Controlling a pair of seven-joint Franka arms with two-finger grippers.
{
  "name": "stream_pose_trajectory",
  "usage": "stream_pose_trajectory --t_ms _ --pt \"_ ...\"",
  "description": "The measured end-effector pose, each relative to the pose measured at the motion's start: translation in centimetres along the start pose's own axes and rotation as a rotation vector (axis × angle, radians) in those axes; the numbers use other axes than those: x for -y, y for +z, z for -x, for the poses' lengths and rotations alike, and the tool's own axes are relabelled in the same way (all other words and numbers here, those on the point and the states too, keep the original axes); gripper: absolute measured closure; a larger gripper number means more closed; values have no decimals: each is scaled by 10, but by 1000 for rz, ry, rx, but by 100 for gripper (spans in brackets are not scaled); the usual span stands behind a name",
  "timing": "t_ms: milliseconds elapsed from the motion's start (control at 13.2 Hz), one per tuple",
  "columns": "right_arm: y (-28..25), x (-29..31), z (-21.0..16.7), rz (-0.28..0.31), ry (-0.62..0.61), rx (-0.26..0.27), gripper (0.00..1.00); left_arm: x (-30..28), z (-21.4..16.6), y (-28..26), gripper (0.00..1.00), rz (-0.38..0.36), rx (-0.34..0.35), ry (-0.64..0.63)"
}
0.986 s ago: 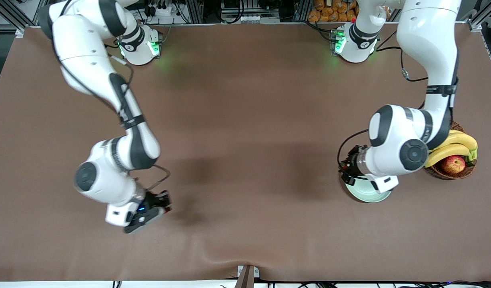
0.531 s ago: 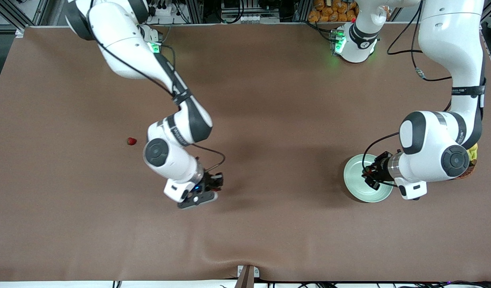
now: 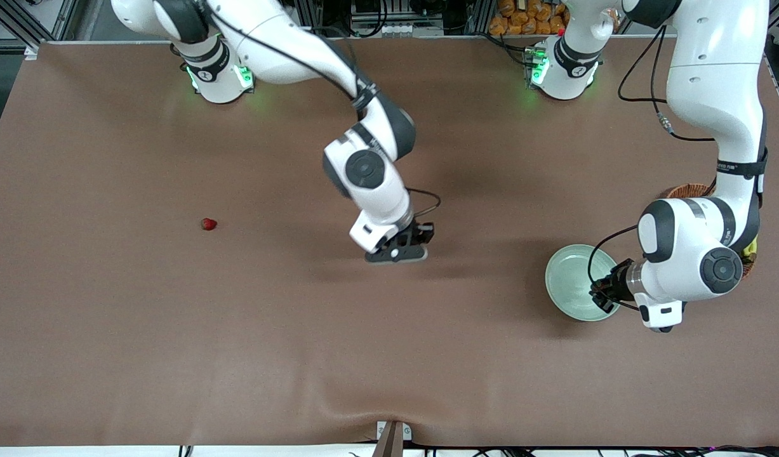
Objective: Collect all strawberries into plate
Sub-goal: 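Open the left gripper over the plate while the right gripper carries its strawberry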
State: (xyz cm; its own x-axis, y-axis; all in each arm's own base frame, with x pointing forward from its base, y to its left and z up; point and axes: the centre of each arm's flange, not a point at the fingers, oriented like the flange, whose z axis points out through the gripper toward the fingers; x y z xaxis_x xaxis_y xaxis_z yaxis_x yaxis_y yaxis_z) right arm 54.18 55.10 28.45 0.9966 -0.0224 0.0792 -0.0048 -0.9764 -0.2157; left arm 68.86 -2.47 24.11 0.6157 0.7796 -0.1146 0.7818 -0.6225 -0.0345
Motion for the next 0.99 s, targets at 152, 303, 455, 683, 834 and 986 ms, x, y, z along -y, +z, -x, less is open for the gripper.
stream_pose_trajectory --t_ms 152,303,455,683,834,986 --pt "14 20 32 32 45 5 65 -2 -1 13 67 3 -5 11" --pt "22 28 48 44 94 14 65 -5 3 16 63 5 -5 22" --pt "27 39 66 50 138 22 65 -10 2 7 41 21 -17 29" --pt "49 55 99 72 169 38 65 -16 4 -34 10 55 -37 48" --pt "67 56 106 58 177 18 65 -22 20 -70 0 34 -9 75" --pt "85 52 104 37 203 -14 65 -35 49 -95 0 -2 23 121"
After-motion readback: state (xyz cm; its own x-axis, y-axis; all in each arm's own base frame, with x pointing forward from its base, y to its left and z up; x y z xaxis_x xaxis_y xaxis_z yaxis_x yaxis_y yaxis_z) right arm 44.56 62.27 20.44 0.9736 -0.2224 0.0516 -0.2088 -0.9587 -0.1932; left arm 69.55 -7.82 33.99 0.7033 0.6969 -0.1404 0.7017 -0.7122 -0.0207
